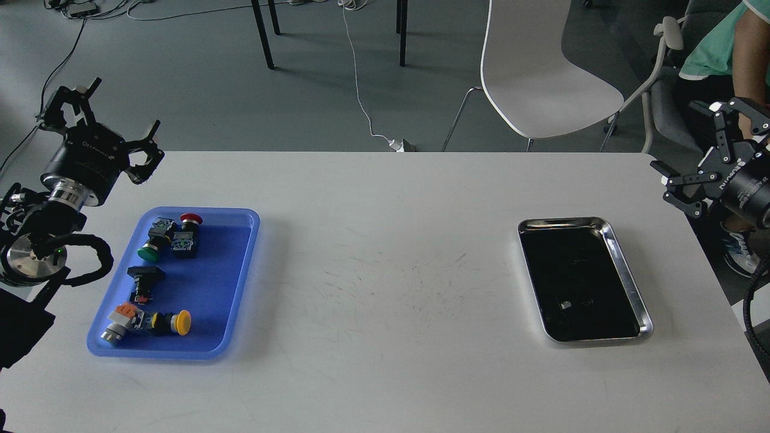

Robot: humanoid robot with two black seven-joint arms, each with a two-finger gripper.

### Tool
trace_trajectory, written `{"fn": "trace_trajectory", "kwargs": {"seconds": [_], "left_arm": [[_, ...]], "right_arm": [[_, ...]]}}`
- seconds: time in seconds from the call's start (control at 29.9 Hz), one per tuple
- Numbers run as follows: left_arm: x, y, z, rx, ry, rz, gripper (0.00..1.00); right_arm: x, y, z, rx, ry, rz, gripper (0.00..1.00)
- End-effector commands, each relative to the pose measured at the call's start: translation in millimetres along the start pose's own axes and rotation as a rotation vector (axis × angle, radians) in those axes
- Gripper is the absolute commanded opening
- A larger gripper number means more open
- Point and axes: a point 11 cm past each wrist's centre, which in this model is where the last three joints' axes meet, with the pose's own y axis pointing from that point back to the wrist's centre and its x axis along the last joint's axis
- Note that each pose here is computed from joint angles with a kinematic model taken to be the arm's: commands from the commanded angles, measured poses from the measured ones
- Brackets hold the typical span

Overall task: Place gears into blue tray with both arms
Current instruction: 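Move the right gripper down toward the metal tray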

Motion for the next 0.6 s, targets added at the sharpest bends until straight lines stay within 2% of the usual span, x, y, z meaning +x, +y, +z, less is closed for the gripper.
{"fn": "trace_trajectory", "kwargs": {"seconds": [0.0,0.37,0.57], "left_arm": [[-2,-1,1,-0.002,0.000,-0.007,0.98],[-2,-1,8,-0.012,-0.010,-0.007,0.99],[1,1,16,-0.020,-0.021,-0.002,0.98]], "right_arm": [[-11,-7,0,-0.115,0.257,-0.008,0.99],[-37,-21,38,-0.499,1.007,-0.157,0.99],[-65,-41,53,-0.576,1.198,-0.280,0.98]]}}
